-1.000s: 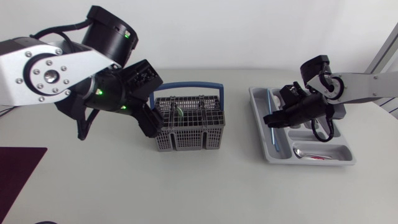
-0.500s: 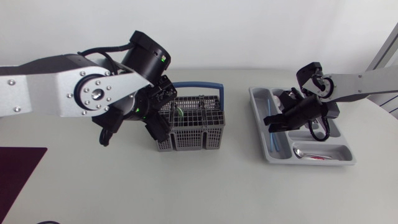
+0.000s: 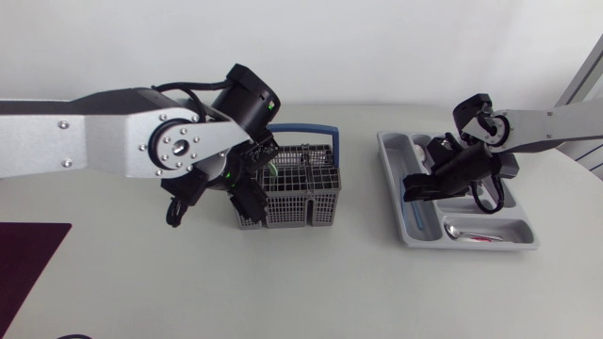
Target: Unload the cutlery basket into the drawer organizer.
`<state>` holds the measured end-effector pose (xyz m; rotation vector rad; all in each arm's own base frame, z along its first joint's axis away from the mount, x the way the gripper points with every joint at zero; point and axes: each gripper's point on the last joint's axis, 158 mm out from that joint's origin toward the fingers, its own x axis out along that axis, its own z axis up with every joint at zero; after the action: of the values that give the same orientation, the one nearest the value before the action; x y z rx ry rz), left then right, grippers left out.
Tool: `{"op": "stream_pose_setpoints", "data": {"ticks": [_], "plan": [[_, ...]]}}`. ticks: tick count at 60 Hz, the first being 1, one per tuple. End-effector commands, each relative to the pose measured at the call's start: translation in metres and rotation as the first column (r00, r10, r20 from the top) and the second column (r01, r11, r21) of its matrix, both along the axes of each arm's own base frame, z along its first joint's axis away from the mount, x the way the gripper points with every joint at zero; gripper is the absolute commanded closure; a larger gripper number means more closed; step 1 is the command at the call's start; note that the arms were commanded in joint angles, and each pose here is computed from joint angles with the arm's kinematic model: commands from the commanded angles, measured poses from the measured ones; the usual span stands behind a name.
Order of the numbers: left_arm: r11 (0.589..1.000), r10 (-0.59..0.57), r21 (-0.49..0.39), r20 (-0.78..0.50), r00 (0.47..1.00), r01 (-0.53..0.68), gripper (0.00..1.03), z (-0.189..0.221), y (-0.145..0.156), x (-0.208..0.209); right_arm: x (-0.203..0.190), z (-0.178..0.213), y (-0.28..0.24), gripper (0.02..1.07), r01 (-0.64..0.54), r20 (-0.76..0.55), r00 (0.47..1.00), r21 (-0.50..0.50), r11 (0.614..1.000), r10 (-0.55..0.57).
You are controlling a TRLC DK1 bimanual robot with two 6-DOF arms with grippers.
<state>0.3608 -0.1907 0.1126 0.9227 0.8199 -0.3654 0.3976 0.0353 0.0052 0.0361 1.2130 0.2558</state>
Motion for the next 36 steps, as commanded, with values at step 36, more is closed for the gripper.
{"op": "stream_pose_setpoints", "data": {"ticks": [36], "plan": [[0.997,0.077,0.020,-0.020,0.997,-0.077,0.42,-0.016,0.012,0.015,-0.016,0.022,0.008,0.37,-0.036,0.042,0.998,-0.004,0.999,0.036]]}}
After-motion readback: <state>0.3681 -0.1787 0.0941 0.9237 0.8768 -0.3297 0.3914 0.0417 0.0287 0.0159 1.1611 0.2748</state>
